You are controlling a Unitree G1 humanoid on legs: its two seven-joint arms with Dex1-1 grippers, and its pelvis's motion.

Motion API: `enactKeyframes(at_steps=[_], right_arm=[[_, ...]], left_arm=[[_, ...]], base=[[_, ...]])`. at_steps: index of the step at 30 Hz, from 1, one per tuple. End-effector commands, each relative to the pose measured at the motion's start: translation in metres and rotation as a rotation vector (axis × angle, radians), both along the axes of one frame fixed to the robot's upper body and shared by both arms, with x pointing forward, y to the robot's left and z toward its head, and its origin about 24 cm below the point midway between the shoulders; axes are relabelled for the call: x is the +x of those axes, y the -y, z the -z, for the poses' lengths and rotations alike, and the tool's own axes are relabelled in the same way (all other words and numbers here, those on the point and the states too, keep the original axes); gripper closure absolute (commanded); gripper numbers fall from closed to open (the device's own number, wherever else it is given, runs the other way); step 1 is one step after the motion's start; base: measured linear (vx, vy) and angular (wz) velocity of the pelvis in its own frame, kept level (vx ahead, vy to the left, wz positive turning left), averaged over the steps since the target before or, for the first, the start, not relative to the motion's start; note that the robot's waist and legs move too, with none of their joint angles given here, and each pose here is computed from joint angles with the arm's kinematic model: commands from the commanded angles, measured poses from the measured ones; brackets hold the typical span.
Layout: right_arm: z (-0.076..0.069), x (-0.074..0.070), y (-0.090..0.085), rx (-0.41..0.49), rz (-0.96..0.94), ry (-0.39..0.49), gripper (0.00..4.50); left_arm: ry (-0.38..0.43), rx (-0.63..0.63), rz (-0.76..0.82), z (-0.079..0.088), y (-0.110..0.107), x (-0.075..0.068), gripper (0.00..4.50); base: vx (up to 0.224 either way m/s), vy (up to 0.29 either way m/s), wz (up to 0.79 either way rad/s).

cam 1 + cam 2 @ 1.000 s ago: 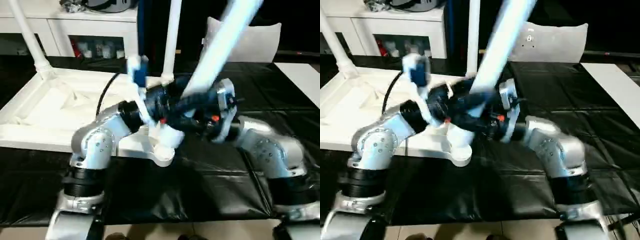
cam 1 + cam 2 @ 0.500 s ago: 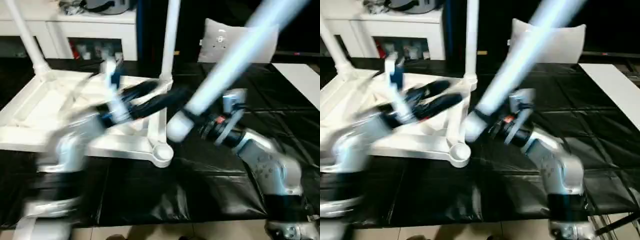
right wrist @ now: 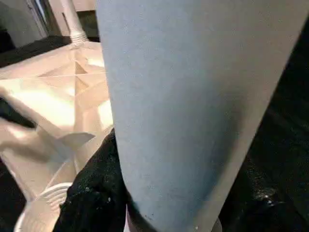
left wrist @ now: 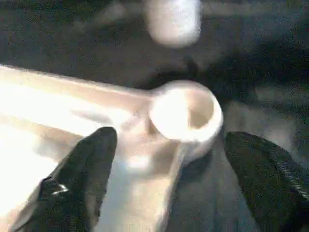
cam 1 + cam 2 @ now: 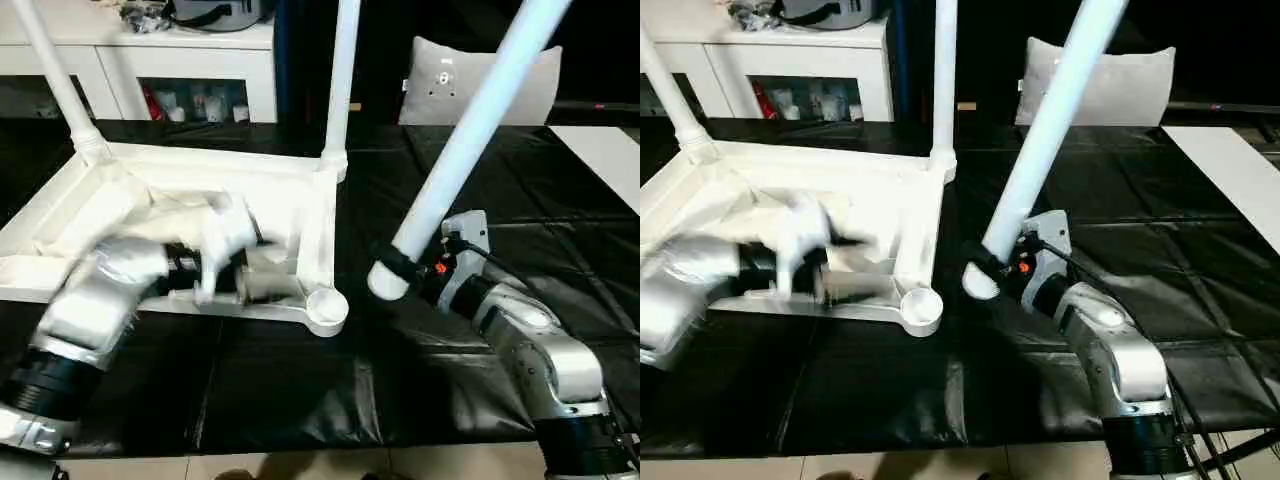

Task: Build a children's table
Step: Pick table leg, then insert table leg to table base

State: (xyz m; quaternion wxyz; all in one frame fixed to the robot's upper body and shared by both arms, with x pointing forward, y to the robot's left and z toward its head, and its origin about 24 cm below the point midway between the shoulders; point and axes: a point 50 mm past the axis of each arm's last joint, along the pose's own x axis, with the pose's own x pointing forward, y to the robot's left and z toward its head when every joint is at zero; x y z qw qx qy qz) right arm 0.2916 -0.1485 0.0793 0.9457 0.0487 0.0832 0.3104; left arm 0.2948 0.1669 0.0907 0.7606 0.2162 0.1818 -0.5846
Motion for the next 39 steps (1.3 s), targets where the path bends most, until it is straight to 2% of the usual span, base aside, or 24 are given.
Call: enactKeyframes(at_steps=[1,4,5,10,11,17,21,25,26,29,36,39], right_arm=[[-0.004,-0.002,-0.001,-0.006,-0.047,0.038,2.57],[-0.004,-0.007,-0.002,0.015,-0.115,0.027,2.57],[-0.004,-0.010,-0.004,0.025,-0.149,0.019,2.57],[-0.004,-0.012,-0.005,0.029,-0.171,0.016,2.57],[-0.003,-0.012,-0.005,0.025,-0.170,0.021,2.57],[-0.003,-0.013,-0.004,0.026,-0.185,0.022,2.57],[-0.004,-0.015,-0.003,0.031,-0.194,0.018,2.57],[-0.004,-0.015,-0.003,0.031,-0.200,0.019,2.57],[-0.004,-0.015,-0.003,0.031,-0.201,0.019,2.57],[-0.004,-0.014,-0.003,0.030,-0.202,0.020,2.57],[-0.006,-0.013,-0.003,0.032,-0.206,0.022,2.57],[-0.007,-0.012,-0.003,0.032,-0.208,0.025,2.57]], left_arm=[[0.002,0.016,0.032,0.002,-0.001,0.007,0.81],[-0.028,0.010,0.036,0.005,-0.003,0.016,0.87],[-0.054,0.017,0.050,0.007,-0.004,0.018,1.17],[-0.075,0.032,0.076,0.008,-0.005,0.023,1.36],[-0.083,0.040,0.091,0.011,-0.006,0.027,1.57],[-0.106,0.076,0.119,0.016,-0.010,0.035,2.01],[-0.120,0.077,0.133,0.016,-0.012,0.038,2.38],[-0.134,0.102,0.147,0.018,-0.015,0.039,2.57],[-0.138,0.107,0.149,0.018,-0.015,0.040,2.76],[-0.137,0.124,0.146,0.019,-0.018,0.040,2.84],[-0.149,0.122,0.141,0.026,-0.022,0.038,3.55],[-0.151,0.116,0.138,0.028,-0.022,0.038,3.68]], base=[[0.000,0.000,0.00],[0.000,0.000,0.00],[0.000,0.000,0.00],[0.000,0.000,0.00],[0.000,0.000,0.00],[0.000,0.000,0.00],[0.000,0.000,0.00],[0.000,0.000,0.00],[0.000,0.000,0.00],[0.000,0.000,0.00],[0.000,0.000,0.00],[0.000,0.000,0.00]])
